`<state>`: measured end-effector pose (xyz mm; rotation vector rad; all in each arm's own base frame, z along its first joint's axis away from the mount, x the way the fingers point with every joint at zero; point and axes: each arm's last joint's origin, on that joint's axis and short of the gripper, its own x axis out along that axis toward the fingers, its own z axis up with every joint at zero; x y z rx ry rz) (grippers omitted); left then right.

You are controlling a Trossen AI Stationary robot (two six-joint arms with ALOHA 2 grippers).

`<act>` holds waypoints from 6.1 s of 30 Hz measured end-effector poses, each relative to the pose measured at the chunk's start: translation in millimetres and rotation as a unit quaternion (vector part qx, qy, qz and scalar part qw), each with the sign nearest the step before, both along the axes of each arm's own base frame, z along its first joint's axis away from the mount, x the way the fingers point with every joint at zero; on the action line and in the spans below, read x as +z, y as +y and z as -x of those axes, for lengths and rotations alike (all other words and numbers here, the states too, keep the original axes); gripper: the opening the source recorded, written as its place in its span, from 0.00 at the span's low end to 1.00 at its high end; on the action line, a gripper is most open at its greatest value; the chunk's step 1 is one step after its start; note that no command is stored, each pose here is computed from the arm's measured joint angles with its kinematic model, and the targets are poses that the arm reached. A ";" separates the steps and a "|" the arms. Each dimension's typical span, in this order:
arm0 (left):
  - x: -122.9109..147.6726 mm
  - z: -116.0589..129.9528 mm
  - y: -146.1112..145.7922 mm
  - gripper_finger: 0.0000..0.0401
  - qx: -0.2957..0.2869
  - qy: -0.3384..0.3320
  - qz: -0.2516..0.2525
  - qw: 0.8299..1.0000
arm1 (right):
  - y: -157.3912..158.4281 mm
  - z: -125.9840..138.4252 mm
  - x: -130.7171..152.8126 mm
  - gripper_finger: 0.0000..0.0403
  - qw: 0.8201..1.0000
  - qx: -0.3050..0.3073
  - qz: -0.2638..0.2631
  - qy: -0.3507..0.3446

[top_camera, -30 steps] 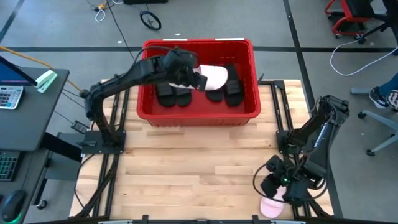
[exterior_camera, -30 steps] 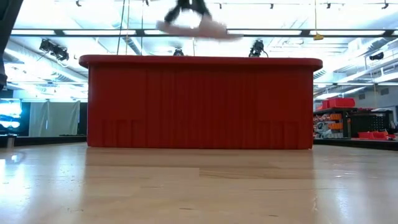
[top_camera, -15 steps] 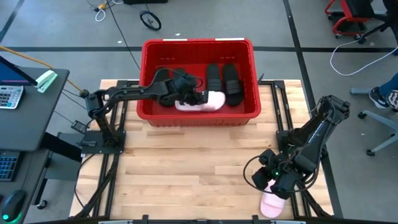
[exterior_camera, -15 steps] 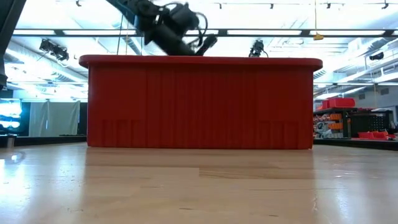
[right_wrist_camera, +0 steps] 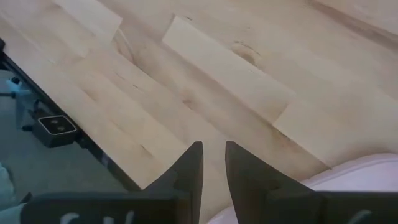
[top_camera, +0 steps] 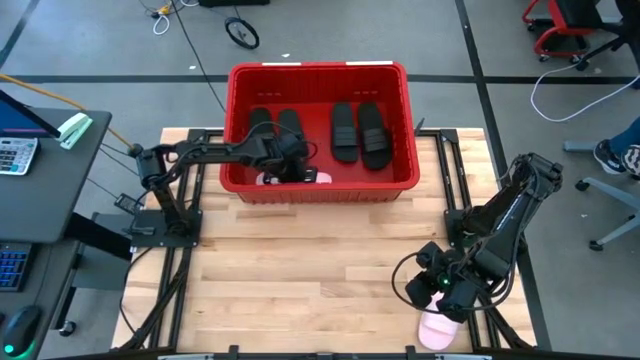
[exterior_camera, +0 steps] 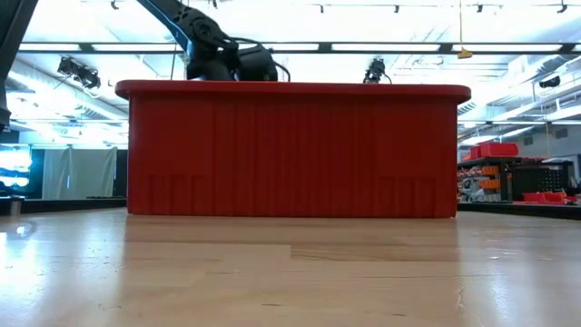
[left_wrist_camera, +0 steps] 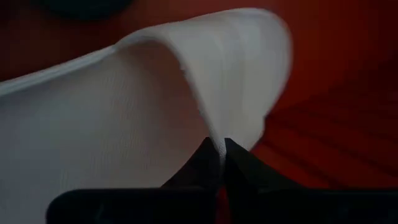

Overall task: Pick and place slides into bin
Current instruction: Put the pink slide into the red bin

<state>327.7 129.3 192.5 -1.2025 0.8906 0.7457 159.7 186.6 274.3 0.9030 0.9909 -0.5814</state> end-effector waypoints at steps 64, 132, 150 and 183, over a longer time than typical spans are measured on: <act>324.8 67.7 -64.4 0.42 -0.196 -0.238 -0.256 0.916 | 8.3 35.2 -89.5 0.54 0.929 0.236 -0.167 0.230; 324.2 65.8 -71.9 0.36 -0.203 -0.238 -0.251 0.916 | 19.6 -21.7 -34.3 0.01 0.901 0.072 -0.279 -0.325; 333.0 61.4 -70.3 0.35 -0.220 -0.273 -0.301 0.887 | -218.9 -77.8 153.6 0.01 0.882 -0.088 0.202 -0.416; 340.9 58.1 -70.3 0.35 -0.252 -0.296 -0.363 0.847 | -321.4 -115.7 -52.9 0.13 0.973 -0.196 -0.095 -0.074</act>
